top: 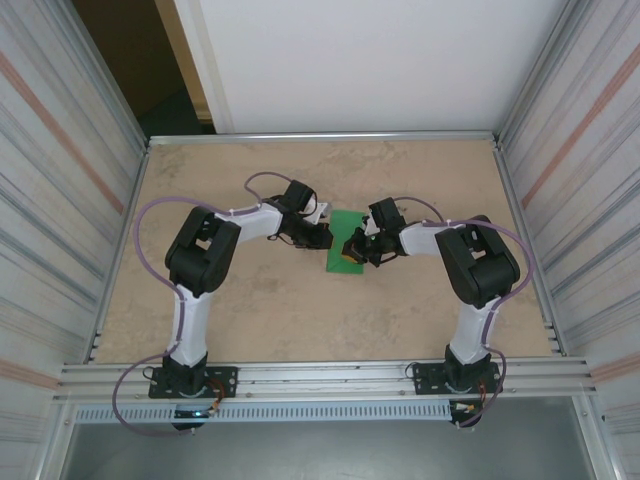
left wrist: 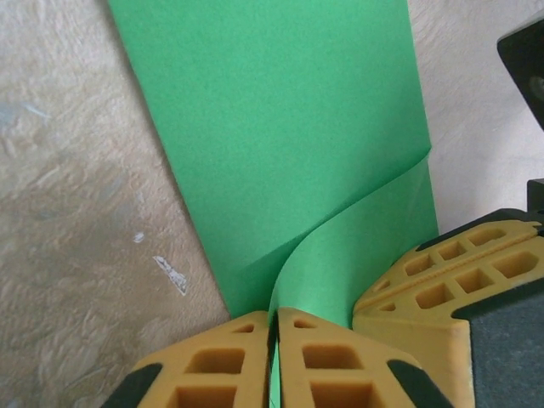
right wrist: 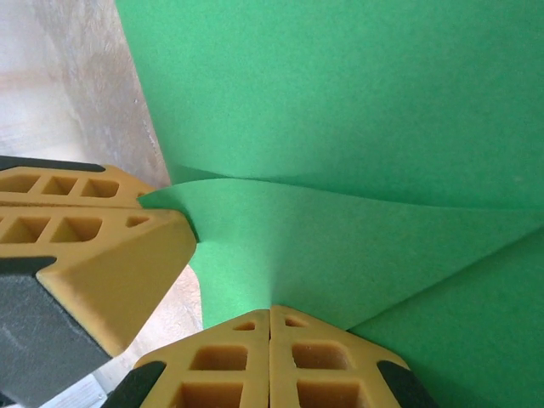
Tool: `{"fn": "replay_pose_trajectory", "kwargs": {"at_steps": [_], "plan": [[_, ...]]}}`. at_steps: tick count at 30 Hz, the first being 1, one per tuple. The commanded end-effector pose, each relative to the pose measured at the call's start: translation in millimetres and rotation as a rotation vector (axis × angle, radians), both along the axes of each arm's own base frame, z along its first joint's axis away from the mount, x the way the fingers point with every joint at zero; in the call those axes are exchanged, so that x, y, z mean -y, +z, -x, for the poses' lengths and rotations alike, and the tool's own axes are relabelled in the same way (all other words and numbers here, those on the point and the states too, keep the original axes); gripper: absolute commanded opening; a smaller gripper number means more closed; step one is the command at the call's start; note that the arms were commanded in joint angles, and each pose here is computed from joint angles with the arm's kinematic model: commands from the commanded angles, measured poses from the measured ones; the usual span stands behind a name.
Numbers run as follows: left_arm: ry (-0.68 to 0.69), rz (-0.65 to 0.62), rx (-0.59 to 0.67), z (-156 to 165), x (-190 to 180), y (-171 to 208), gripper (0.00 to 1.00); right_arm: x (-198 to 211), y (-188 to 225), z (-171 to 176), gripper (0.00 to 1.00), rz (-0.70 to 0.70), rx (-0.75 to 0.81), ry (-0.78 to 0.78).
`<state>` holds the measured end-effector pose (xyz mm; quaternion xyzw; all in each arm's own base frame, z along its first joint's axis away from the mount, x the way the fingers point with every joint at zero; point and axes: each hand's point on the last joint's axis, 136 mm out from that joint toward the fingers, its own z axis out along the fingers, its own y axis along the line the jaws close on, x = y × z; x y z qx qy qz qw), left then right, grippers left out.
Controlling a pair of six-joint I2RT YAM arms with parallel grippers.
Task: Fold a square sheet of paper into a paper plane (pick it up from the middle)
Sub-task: Fold the triangle a second time at the center of the table.
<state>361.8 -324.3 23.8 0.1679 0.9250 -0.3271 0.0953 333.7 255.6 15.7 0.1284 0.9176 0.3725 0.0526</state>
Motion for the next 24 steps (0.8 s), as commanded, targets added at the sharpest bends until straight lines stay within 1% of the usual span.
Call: {"fn": "replay_pose_trajectory", "kwargs": {"at_steps": [1,3,5,8,9,11,13,18,21,24], "plan": [[0.058,-0.027,0.031,-6,-8,28,0.18,16,-30,14,0.06,0.071,-0.084,-0.035],[0.107,-0.027,0.059,-10,-13,42,0.26,17,-33,16,0.06,0.078,-0.093,-0.04],[0.144,0.002,0.072,-7,-16,54,0.29,18,-34,17,0.06,0.083,-0.1,-0.047],[0.182,0.034,0.053,6,-22,58,0.3,19,-34,17,0.06,0.089,-0.107,-0.052],[0.188,0.058,0.04,12,-21,61,0.27,20,-36,18,0.06,0.092,-0.112,-0.053],[0.183,0.105,0.004,26,-15,62,0.23,20,-36,18,0.06,0.094,-0.118,-0.055],[0.164,0.144,-0.045,40,-6,59,0.17,20,-38,20,0.06,0.096,-0.124,-0.052],[0.126,0.145,-0.114,57,9,41,0.05,20,-41,20,0.05,0.099,-0.134,-0.055],[0.105,0.147,-0.14,61,15,33,0.02,21,-42,21,0.05,0.107,-0.14,-0.057],[0.1,0.139,-0.151,60,16,27,0.02,24,-44,22,0.05,0.122,-0.155,-0.066]]}}
